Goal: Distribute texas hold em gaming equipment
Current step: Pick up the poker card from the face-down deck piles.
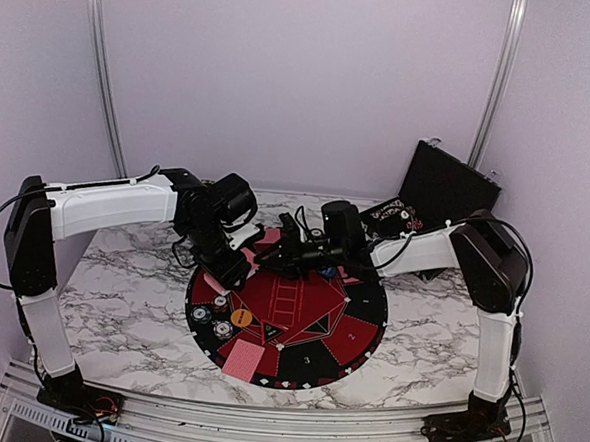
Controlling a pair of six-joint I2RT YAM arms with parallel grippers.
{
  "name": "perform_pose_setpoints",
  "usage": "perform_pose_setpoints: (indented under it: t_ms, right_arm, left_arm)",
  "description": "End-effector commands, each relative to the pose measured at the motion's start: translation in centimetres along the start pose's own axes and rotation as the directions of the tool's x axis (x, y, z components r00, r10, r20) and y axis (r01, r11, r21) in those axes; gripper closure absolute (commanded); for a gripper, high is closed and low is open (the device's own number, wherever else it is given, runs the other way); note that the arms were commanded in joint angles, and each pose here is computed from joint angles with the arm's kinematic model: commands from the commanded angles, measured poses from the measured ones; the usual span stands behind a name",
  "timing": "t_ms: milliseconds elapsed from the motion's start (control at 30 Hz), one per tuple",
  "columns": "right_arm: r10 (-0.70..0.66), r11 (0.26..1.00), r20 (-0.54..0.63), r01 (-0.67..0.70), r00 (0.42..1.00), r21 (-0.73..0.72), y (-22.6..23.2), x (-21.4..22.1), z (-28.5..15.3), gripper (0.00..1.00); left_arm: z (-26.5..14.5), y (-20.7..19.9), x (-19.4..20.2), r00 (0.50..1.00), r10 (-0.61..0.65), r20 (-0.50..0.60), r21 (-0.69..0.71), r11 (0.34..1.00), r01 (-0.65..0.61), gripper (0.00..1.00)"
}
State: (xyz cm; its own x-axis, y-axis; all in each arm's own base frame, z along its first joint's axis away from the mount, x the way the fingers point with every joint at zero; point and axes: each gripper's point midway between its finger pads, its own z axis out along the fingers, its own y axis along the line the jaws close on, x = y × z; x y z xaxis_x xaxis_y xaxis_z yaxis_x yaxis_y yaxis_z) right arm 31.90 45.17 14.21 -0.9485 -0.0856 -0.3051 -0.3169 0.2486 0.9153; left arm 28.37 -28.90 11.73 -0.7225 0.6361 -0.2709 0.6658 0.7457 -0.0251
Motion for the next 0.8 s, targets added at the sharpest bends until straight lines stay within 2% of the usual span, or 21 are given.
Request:
perform_pose_setpoints:
  t_ms: [0,567,767]
  right_arm:
    - [-0.048,0.997,0.021,0.049,0.999,-0.059,3.16,-0.47,-0.7,0.71]
    - [-0.052,0.995,0.019,0.053,0.998,-0.079,4.0,-0.44,-0.9,0.99]
    - [-0.039,0.995,0.038,0.042,0.999,-0.089,4.12,-1.07,-1.66,1.0]
  left_arm:
    - [-0.74,0.21,-0.36,1.0,-0.003,0.021,-0.002,1.0,0.003,0.71]
    - [-0.74,0.72,-0.42,1.0,-0.004,0.024,-0.029,1.0,0.005,0.71]
    - [-0.7,0.83,-0.22,1.0,-0.005,0.02,-0.033,0.999,0.006,0.72]
